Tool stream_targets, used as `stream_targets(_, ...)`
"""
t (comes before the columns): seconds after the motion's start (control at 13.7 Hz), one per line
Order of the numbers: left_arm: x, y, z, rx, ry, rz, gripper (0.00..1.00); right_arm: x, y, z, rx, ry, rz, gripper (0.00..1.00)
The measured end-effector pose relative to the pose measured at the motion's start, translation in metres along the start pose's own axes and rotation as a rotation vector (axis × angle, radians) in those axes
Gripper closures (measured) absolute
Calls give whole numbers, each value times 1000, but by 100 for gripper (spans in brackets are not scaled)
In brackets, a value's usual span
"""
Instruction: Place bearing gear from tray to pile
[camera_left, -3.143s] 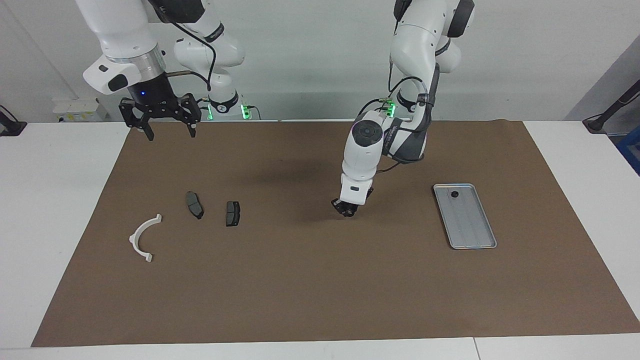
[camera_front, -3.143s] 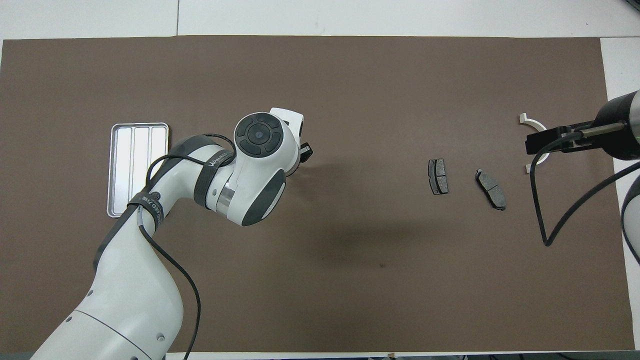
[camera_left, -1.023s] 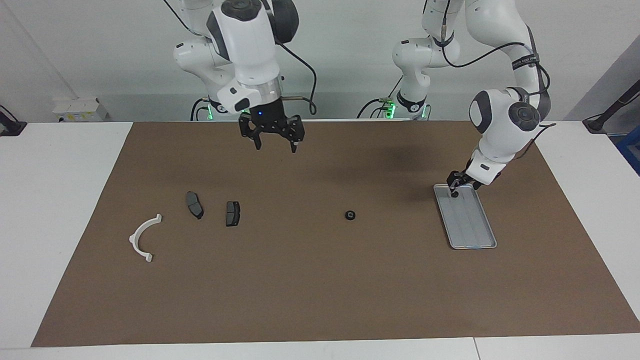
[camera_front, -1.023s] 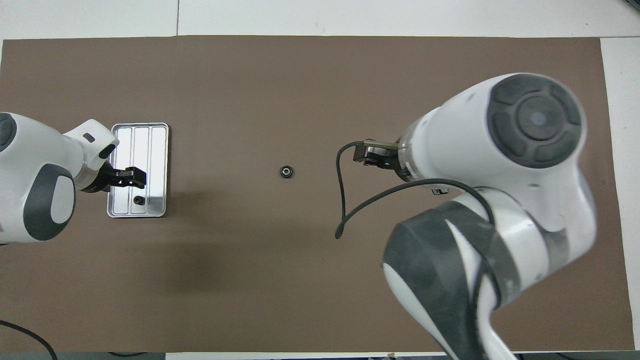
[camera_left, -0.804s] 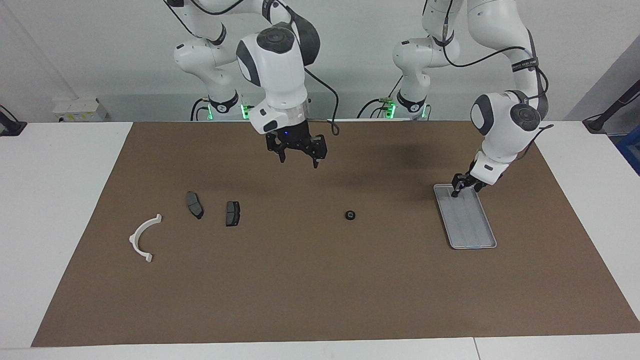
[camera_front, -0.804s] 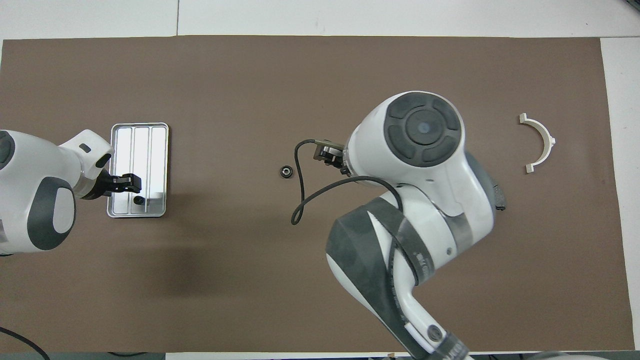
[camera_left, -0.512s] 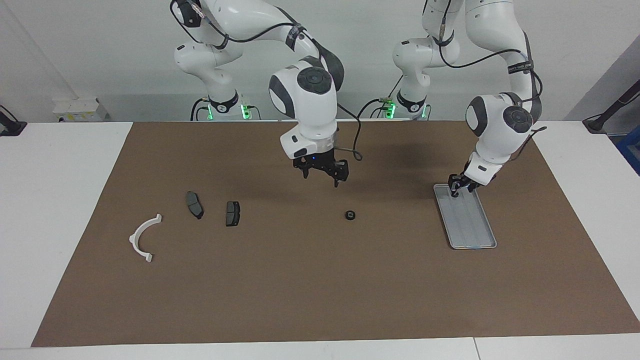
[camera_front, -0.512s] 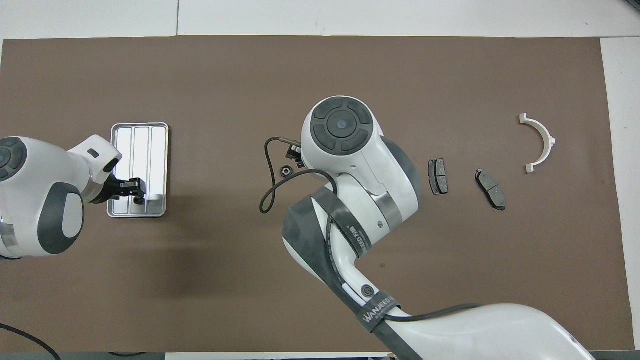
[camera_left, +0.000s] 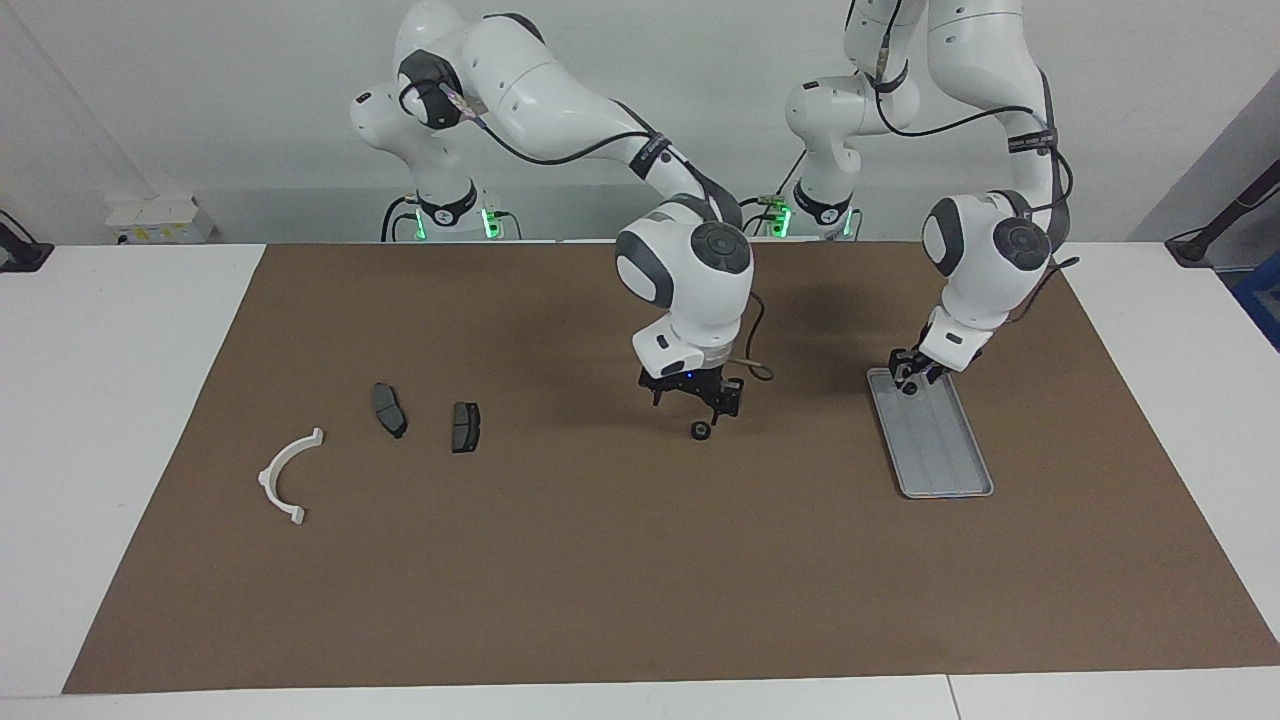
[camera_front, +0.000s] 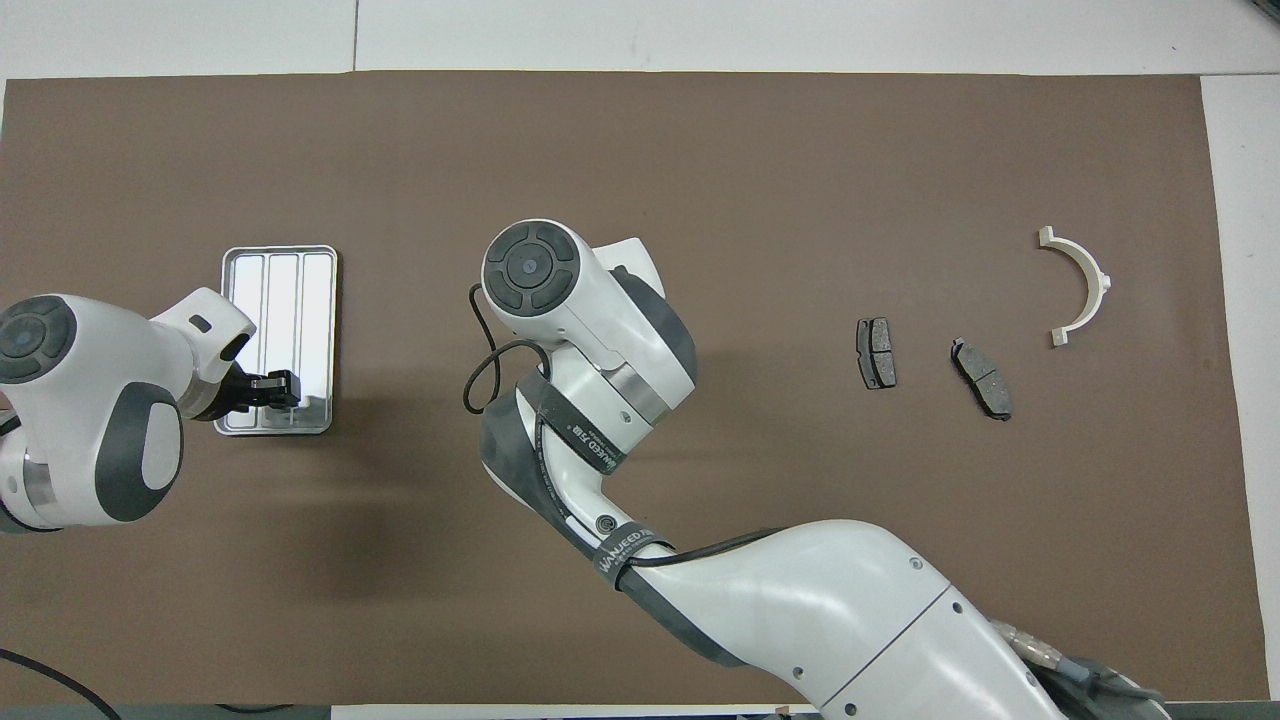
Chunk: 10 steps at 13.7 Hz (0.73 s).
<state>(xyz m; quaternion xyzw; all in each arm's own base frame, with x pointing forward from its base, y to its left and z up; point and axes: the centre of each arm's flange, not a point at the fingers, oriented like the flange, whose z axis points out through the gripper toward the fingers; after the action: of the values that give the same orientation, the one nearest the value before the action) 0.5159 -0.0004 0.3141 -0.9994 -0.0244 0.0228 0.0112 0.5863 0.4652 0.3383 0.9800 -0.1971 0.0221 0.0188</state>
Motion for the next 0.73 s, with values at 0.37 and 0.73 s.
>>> stream_targets(0.37,-7,0,13,-2,17,-8,40,-11,-17,34,-23,-15,18,0)
stream_targets(0.73,-7,0,12,-3,21,-10,50,-23,-26,57,-40,-25,10,0)
